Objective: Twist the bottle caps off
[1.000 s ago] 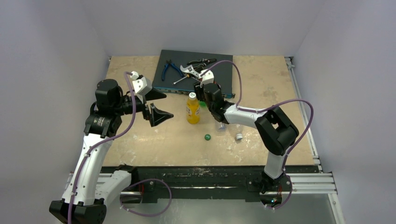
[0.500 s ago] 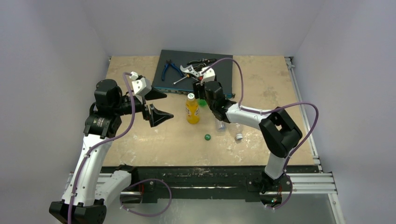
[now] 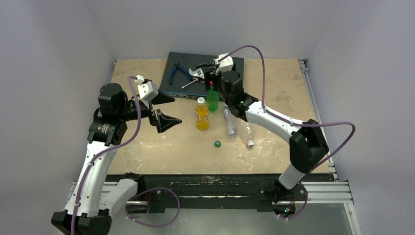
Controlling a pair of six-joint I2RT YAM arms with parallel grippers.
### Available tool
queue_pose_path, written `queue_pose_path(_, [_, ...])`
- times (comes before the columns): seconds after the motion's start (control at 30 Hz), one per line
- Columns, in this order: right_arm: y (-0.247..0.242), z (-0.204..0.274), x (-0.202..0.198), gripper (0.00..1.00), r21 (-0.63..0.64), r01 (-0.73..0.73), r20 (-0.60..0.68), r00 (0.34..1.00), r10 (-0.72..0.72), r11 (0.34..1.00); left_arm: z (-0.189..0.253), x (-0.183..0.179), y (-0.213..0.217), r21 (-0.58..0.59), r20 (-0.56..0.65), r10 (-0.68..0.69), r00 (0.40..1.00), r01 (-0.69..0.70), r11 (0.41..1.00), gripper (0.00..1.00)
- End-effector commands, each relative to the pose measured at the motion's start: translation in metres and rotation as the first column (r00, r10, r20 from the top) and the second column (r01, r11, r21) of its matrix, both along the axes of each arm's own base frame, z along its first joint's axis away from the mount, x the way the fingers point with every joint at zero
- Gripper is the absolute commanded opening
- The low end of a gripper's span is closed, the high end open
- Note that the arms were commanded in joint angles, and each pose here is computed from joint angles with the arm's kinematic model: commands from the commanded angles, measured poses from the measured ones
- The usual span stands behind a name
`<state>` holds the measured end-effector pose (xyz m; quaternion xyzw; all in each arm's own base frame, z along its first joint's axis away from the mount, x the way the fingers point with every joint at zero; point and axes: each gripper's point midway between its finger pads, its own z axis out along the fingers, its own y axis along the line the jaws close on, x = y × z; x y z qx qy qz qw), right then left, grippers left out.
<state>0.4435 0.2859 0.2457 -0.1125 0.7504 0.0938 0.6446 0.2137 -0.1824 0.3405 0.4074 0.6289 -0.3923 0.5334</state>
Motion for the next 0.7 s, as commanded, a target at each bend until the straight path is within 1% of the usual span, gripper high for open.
queue_pose_path(0.0, [-0.015, 0.068, -0.011, 0.84, 0.060, 0.020, 0.064, 0.998, -0.024, 0.998, 0.010, -0.002, -0.003, -0.019, 0.031, -0.024, 0.999, 0.025, 1.000, 1.00])
queue_pose_path(0.07, [-0.018, 0.074, -0.019, 0.85, 0.070, 0.011, 0.058, 0.998, -0.015, 0.997, 0.010, -0.002, -0.003, -0.019, 0.031, -0.022, 0.999, 0.023, 1.000, 1.00])
queue_pose_path(0.2, [0.004, 0.072, -0.046, 0.87, 0.128, -0.124, 0.018, 0.992, 0.123, 0.984, 0.010, -0.001, -0.003, -0.021, 0.028, -0.019, 0.999, 0.019, 1.000, 1.00])
queue_pose_path(0.27, [0.017, 0.066, -0.062, 0.87, 0.156, -0.197, -0.001, 0.980, 0.200, 0.968, 0.010, -0.001, -0.002, -0.021, 0.027, -0.016, 1.000, 0.016, 1.000, 1.00])
queue_pose_path(0.37, [0.029, 0.052, -0.080, 0.87, 0.221, -0.262, -0.043, 0.960, 0.278, 0.939, 0.009, 0.000, -0.002, -0.017, 0.030, -0.008, 1.000, 0.008, 1.000, 1.00])
queue_pose_path(0.43, [0.036, 0.049, -0.092, 0.87, 0.242, -0.301, -0.048, 0.946, 0.321, 0.923, 0.007, 0.001, -0.001, -0.011, 0.026, -0.003, 1.000, 0.003, 1.000, 1.00])
queue_pose_path(0.57, [0.052, 0.046, -0.110, 0.87, 0.229, -0.346, -0.054, 0.929, 0.367, 0.910, 0.001, 0.002, 0.000, 0.003, 0.020, 0.003, 1.000, -0.003, 1.000, 1.00])
queue_pose_path(0.67, [0.061, 0.039, -0.116, 0.85, 0.212, -0.352, -0.072, 0.925, 0.374, 0.912, 0.000, 0.003, 0.000, 0.004, 0.017, 0.004, 1.000, -0.004, 1.000, 1.00])
